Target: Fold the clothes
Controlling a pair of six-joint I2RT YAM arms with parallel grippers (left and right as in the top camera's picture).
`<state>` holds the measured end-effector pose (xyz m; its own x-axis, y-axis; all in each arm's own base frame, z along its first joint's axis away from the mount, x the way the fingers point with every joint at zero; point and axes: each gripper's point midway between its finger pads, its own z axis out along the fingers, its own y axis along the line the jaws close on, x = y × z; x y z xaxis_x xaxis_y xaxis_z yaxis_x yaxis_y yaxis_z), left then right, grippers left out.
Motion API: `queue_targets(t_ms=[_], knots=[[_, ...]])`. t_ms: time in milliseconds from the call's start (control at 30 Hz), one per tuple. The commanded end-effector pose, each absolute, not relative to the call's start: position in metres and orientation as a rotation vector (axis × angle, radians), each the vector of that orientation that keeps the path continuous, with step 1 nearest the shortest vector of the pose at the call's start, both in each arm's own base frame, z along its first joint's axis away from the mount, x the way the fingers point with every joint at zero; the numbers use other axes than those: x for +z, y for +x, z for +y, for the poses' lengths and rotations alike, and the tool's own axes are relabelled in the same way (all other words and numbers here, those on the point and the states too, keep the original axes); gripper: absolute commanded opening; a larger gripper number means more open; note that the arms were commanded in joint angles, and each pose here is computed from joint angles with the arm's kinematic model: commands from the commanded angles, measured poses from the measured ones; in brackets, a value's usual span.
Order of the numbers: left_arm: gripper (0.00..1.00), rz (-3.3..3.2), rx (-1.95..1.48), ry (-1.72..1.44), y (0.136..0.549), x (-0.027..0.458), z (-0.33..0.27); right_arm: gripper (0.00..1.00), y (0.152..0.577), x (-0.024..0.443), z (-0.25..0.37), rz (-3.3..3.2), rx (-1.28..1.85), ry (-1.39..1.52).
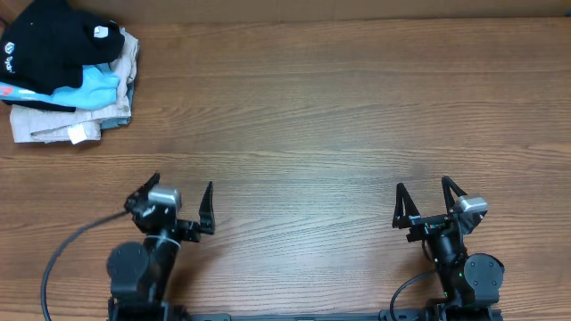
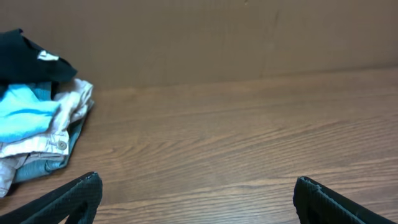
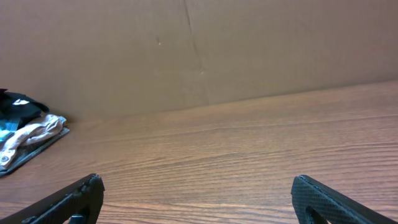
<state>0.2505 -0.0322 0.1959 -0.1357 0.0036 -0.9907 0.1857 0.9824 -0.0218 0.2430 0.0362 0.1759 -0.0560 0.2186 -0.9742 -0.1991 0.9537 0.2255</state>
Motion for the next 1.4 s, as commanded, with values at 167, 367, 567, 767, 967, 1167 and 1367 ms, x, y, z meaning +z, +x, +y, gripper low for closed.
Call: queue_targets(t_ms=[167,367,567,767,967,1167,1367], knots=[[1.0,1.582,-0.123,0.17,0.247,0.178,-0.032,1.0,0.243,0.175,0.038,1.584,0.342,0.003],[1.0,1.631,-0.092,0.124,0.245,0.159,-0.024,1.0,0.243,0.175,0.038,1.584,0.342,0.003],[1.0,1.627,-0.094,0.124,0.245,0.16,-0.024,1.0,0.243,0.175,0.038,1.584,0.342,0.003],[1.0,1.629,-0.094,0.124,0.245,0.159,-0.024,1.0,0.243,0.175,0.038,1.584,0.342,0.003],[1.0,1.63,-0.095,0.124,0.245,0.159,-0.024,1.0,0.243,0.175,0.038,1.584,0.342,0.003],[1.0,1.63,-0.094,0.124,0.245,0.159,-0.024,1.0,0.243,0.175,0.038,1.584,0.342,0.003],[1.0,1.63,-0.094,0.124,0.245,0.159,-0.024,1.0,0.243,0.175,0.038,1.584,0.342,0.003]])
